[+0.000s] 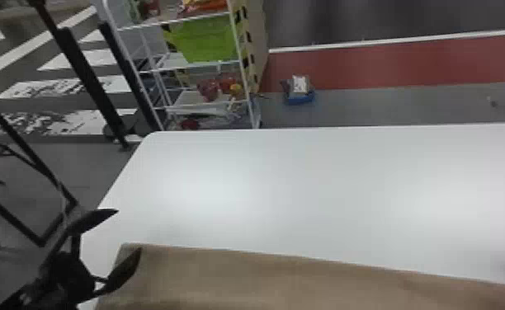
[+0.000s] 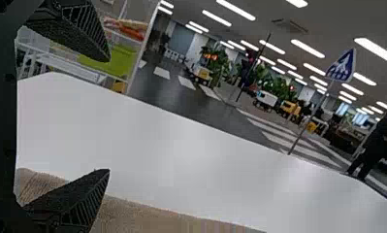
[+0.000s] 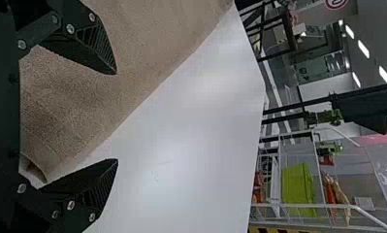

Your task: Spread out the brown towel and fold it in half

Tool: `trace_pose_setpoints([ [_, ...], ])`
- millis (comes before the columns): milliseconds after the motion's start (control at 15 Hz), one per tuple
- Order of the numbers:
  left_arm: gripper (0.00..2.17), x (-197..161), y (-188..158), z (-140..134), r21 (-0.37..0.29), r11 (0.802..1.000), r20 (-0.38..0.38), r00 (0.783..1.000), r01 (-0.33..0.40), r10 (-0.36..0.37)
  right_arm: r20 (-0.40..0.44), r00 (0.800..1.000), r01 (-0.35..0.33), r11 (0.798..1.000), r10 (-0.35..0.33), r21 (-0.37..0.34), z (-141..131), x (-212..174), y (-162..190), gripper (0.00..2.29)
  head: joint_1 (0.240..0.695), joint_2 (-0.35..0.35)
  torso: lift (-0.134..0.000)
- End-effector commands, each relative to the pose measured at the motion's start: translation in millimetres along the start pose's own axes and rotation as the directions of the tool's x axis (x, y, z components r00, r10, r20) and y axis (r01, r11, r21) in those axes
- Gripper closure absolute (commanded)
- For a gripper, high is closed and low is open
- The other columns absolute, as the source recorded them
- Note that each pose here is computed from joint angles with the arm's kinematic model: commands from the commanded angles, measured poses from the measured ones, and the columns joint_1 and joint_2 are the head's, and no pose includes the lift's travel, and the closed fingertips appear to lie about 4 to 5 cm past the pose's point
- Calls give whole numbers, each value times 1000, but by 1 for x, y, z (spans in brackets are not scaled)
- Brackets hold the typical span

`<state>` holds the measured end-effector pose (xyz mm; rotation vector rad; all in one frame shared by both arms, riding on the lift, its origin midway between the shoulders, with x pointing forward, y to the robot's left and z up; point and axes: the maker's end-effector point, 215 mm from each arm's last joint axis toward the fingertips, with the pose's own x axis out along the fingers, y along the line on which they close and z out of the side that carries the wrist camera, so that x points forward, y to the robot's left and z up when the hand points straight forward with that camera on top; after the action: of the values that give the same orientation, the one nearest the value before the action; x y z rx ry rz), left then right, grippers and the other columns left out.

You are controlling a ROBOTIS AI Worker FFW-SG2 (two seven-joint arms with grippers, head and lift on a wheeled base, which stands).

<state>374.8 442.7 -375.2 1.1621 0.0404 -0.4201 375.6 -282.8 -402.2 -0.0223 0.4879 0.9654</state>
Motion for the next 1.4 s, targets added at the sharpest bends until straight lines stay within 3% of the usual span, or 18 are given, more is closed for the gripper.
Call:
trace_pose_setpoints([
  [0, 83, 21, -13, -37, -28, 995, -113, 989, 91, -94, 15, 1000, 12, 1000, -12, 6, 3, -9, -2, 282, 695, 241, -134],
  [133, 83, 26, -13, -56, -60, 991, -162, 978, 122, -130, 28, 999, 28, 1000, -28, 8, 6, -18, -6, 282, 695, 247, -134],
  [400, 83, 27, -8, -70, -59, 989, -201, 969, 135, -145, 39, 999, 36, 999, -36, 16, 7, -24, -7, 279, 695, 259, -134],
  [733, 87, 42, -10, -75, -72, 987, -205, 966, 145, -157, 48, 998, 42, 999, -43, 16, 9, -28, -9, 275, 695, 268, -134],
  [1133, 87, 51, 6, -76, -67, 991, -210, 969, 117, -129, 38, 999, 34, 999, -35, 5, 6, -23, -7, 275, 695, 256, -134],
  [1333, 83, 28, 30, -72, -81, 996, -203, 978, 34, -50, 18, 1000, 8, 1000, -8, 15, -3, -11, 1, 275, 695, 265, -134],
])
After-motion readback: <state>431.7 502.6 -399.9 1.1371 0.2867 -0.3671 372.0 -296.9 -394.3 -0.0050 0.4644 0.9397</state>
